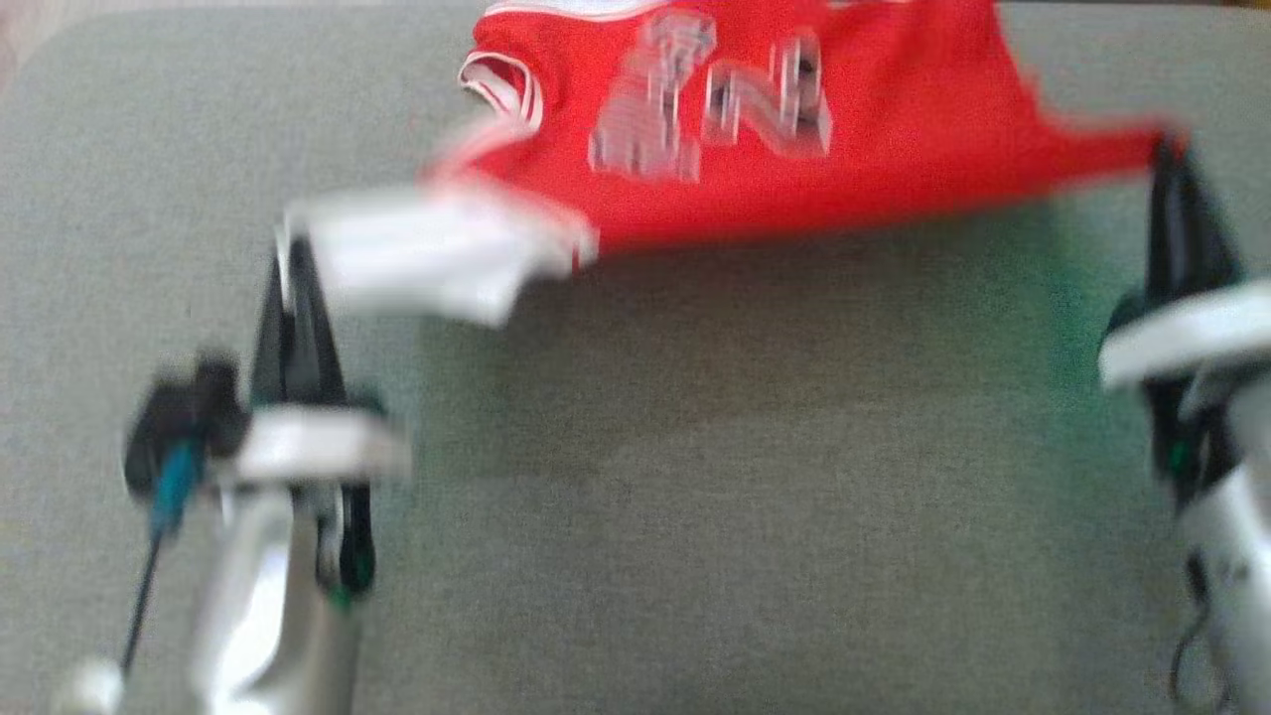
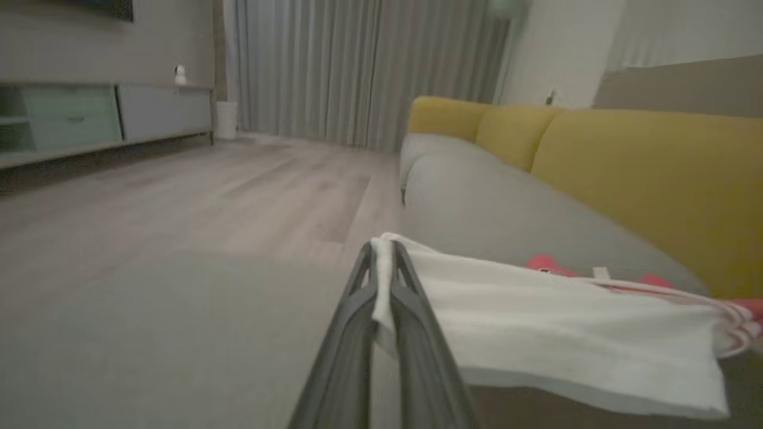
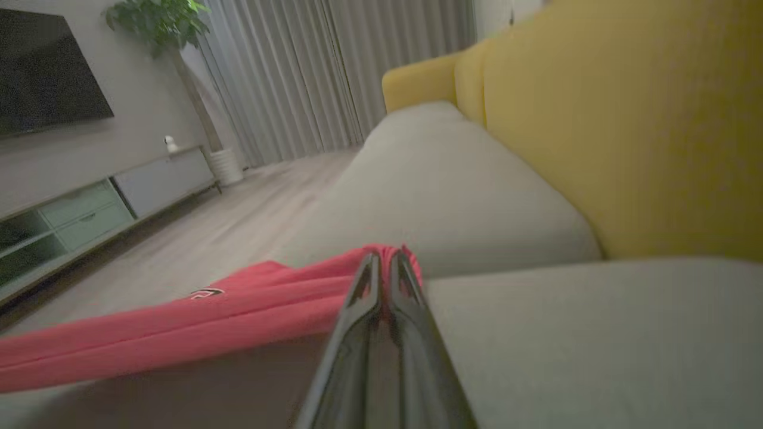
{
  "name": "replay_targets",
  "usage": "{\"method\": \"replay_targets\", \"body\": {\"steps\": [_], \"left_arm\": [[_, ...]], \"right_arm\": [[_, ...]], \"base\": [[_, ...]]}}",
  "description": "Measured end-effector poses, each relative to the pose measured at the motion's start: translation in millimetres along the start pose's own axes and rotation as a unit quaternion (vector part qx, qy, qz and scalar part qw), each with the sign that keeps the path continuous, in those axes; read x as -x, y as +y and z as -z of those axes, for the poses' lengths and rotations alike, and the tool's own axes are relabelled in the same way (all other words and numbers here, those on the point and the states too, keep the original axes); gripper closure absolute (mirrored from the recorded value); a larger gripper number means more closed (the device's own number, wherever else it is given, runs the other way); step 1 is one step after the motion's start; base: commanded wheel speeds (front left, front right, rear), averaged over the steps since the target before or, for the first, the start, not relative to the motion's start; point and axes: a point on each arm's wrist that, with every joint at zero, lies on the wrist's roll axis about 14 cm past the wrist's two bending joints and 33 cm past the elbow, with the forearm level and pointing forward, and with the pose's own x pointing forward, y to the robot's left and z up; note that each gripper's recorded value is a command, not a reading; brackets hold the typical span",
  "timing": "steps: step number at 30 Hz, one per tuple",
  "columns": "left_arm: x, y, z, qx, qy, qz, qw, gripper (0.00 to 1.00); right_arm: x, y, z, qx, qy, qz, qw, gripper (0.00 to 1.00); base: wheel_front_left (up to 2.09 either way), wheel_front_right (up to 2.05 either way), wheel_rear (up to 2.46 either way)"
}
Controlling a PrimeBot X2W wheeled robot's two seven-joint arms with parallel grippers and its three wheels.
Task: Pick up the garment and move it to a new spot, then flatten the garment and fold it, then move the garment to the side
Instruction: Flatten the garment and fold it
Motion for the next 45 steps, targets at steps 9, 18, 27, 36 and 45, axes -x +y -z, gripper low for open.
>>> {"method": "replay_targets", "body": {"steps": [9, 18, 27, 36, 45], "left_arm": [[81, 3, 56, 0.04, 0.086, -0.011, 0.995, 1.0], [146, 2, 84, 0.033, 0.135, -0.014, 0.99, 1.0], [150, 0, 77, 0.036, 0.123, -0.003, 0.992, 1.0], [54, -34, 19, 0.018, 0.026, 0.067, 0.997, 1.0], [-7, -48, 33, -0.016, 0.043, 0.079, 0.996, 1.0]], "right_arm": [[87, -5, 65, -0.066, 0.079, 0.042, 0.994, 1.0], [158, 9, 108, -0.097, 0.139, 0.054, 0.984, 1.0], [160, 15, 102, -0.12, 0.127, 0.047, 0.983, 1.0], [92, 20, 76, -0.145, 0.085, 0.028, 0.985, 1.0], [43, 16, 89, -0.145, 0.118, 0.024, 0.982, 1.0]], "base": [[0.0, 0.0, 0.0], [0.0, 0.0, 0.0], [0.0, 0.0, 0.0], [0.0, 0.0, 0.0], [0.0, 0.0, 0.0]]}}
